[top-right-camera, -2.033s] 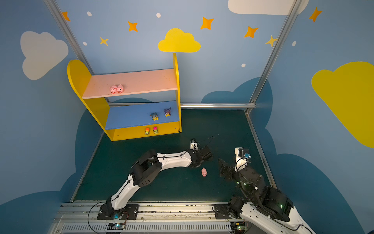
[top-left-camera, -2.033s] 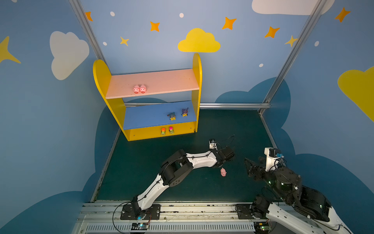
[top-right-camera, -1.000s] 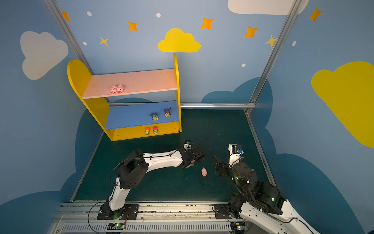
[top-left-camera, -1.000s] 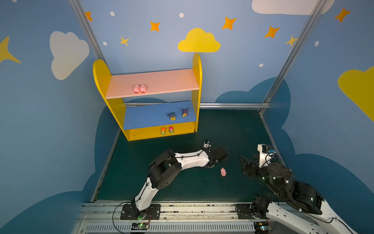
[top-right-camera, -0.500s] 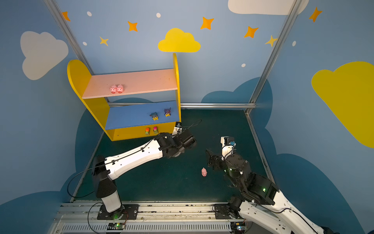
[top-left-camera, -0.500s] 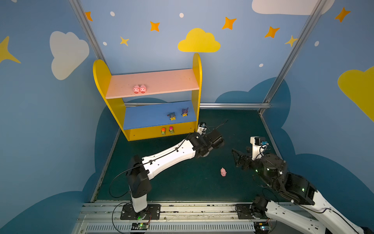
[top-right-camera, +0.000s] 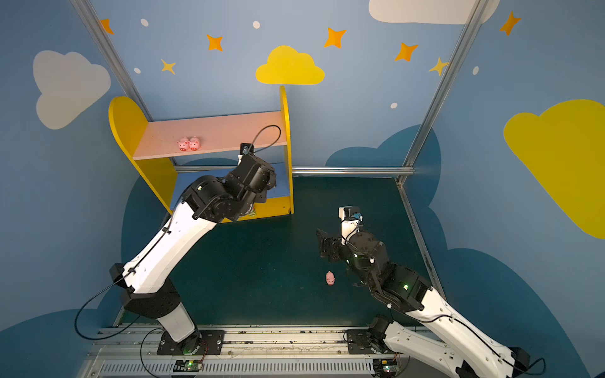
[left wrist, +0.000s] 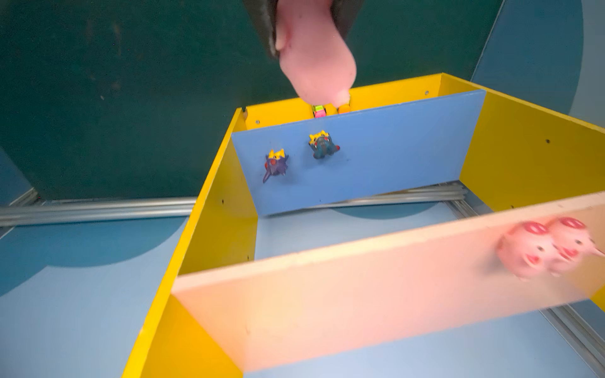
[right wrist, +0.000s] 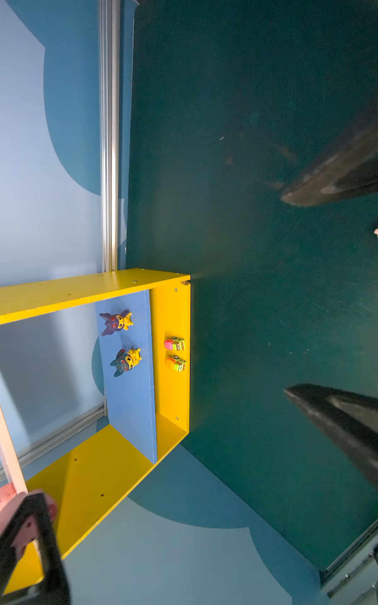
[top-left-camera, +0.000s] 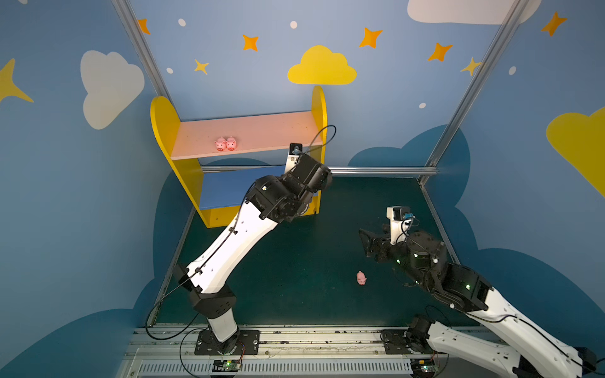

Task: Organize plastic toys on shelves
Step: Place the plastic toy on the shelf.

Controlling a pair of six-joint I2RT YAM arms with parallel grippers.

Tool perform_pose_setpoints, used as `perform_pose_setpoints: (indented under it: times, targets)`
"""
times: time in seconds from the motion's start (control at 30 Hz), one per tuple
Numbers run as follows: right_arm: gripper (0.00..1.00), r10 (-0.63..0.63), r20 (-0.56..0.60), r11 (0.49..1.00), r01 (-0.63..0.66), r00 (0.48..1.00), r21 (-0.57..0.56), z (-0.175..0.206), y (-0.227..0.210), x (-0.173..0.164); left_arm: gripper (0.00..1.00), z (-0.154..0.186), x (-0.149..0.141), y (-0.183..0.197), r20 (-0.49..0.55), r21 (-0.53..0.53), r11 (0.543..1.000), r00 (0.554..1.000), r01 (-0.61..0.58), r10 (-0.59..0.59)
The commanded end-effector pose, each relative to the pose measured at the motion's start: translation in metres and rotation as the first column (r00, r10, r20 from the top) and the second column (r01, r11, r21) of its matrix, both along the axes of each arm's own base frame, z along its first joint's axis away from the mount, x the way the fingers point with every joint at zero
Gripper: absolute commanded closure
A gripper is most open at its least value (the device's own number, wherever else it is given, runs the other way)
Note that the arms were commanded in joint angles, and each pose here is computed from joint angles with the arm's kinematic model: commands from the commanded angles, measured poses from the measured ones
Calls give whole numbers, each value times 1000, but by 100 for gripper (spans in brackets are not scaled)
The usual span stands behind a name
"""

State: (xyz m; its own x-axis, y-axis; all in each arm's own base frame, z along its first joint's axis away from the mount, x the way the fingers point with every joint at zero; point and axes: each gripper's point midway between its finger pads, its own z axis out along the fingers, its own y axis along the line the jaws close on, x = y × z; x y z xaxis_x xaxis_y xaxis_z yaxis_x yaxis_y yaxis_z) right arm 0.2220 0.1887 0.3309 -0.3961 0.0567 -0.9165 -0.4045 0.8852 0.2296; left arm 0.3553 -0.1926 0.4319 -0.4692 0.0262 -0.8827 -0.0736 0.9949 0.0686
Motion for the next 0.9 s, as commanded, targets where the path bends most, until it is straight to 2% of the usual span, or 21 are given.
perform_pose_setpoints:
  times: [0.0,0.13,0.37,0.6,0.87]
  targets:
    - [16,23,42,998,-26,999,61,26,9,4,76,7,14,5,3,81,997,1000,10,-10]
    - [16,29,30,998,-31,999,58,26,15,10,76,31,32,17,57,84,996,998,-18,13]
    - [16,23,10,998,-23,1000,52,26,21,24,75,47,60,48,108,49,997,993,-61,55]
    - [16,20,-31,998,-18,999,58,16,30,39,76,46,86,72,117,10,997,990,-78,76]
    - [16,1,-67,998,3,998,57,6,35,55,76,31,110,98,81,-8,995,991,-102,102]
